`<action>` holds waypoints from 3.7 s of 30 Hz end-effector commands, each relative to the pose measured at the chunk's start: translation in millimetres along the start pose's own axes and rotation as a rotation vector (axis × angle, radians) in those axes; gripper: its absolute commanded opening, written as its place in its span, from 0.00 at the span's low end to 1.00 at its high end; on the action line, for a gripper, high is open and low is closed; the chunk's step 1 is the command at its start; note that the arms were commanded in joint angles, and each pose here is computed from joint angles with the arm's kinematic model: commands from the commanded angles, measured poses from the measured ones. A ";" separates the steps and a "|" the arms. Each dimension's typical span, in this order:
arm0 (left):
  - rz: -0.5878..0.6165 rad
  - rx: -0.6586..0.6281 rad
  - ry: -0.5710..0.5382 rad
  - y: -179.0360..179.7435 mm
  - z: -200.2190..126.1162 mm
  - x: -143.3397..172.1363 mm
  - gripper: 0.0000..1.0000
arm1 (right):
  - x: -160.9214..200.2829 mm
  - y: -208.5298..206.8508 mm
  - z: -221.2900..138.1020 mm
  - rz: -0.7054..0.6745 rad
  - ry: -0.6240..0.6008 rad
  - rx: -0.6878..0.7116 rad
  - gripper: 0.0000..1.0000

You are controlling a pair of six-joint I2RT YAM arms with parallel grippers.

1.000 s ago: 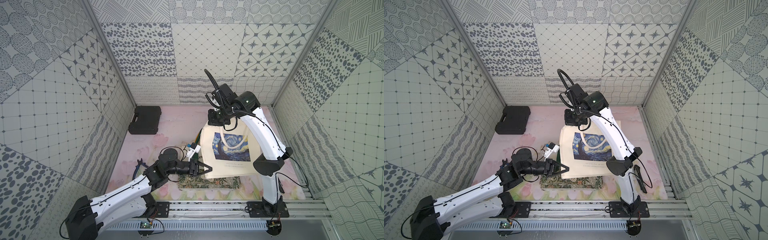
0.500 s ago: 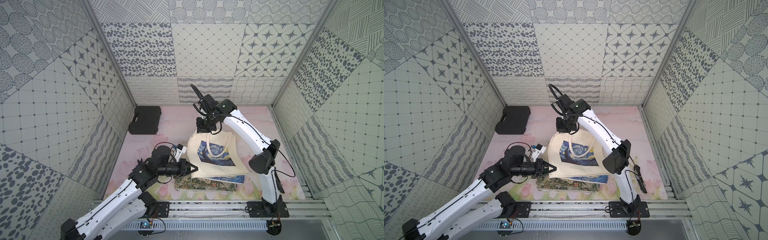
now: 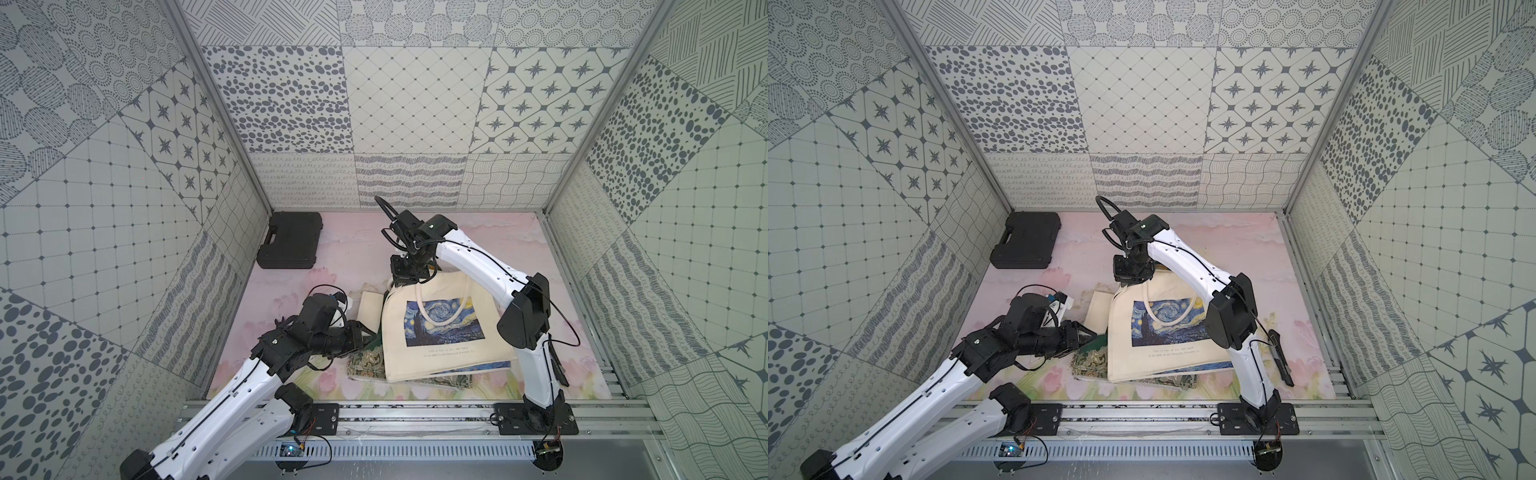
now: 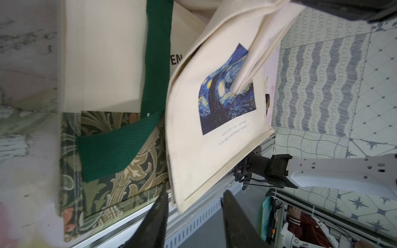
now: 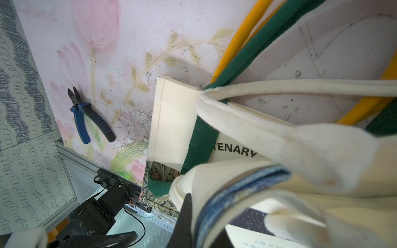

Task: Put away the canvas bag
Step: Place the canvas bag at the center of the board, then adjust the canvas bag at the center of the board.

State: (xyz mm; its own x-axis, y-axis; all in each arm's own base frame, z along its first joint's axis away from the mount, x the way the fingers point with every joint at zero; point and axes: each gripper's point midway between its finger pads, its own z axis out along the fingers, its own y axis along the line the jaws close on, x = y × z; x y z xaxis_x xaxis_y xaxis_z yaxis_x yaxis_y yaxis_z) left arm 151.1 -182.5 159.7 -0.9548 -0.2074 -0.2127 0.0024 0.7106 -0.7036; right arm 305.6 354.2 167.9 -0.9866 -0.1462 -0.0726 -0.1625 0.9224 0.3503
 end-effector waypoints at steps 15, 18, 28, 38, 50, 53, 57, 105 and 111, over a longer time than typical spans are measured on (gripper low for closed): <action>0.101 -0.041 -0.083 -9.6 -0.8 -32.3 0.46 | -15.3 4.6 -60.7 -0.056 -0.107 -0.071 0.71; 0.119 -0.007 -0.063 -20.7 9.0 -38.7 0.47 | -6.0 -29.7 -92.9 -0.012 -0.141 -0.060 0.76; 0.156 -0.005 0.015 -27.7 47.4 -54.5 0.48 | 65.3 -202.3 -113.1 0.321 -0.209 -0.038 0.84; 0.341 0.079 -0.011 -44.1 75.0 -74.7 0.59 | 92.9 -257.2 -81.8 0.501 -0.235 -0.108 0.83; 0.382 -0.017 0.095 -20.2 102.5 -73.4 0.57 | 90.8 -281.3 -72.0 0.587 -0.253 -0.155 0.83; 0.377 -0.073 0.121 -6.0 106.9 -70.3 0.57 | 92.0 -282.1 -69.2 0.597 -0.254 -0.167 0.83; 0.367 -0.045 0.132 -6.9 113.4 -71.1 0.57 | 94.4 -283.7 -65.0 0.606 -0.255 -0.172 0.83; 0.167 0.393 0.165 -83.5 57.6 -109.4 0.00 | 71.3 -304.4 -24.2 0.701 -0.298 -0.300 0.80; 0.135 0.367 0.215 -67.3 71.0 -100.9 0.00 | 59.4 -311.1 -3.6 0.738 -0.287 -0.343 0.80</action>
State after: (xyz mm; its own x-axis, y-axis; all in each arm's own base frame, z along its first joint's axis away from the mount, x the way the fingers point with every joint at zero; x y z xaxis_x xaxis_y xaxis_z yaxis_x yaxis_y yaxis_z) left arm 290.9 -257.5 188.7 -0.9567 -0.0483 -0.2869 0.2325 0.4658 -0.8538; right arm 282.2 55.7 60.2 -0.8118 0.5770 0.0901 0.4998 0.6065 0.6183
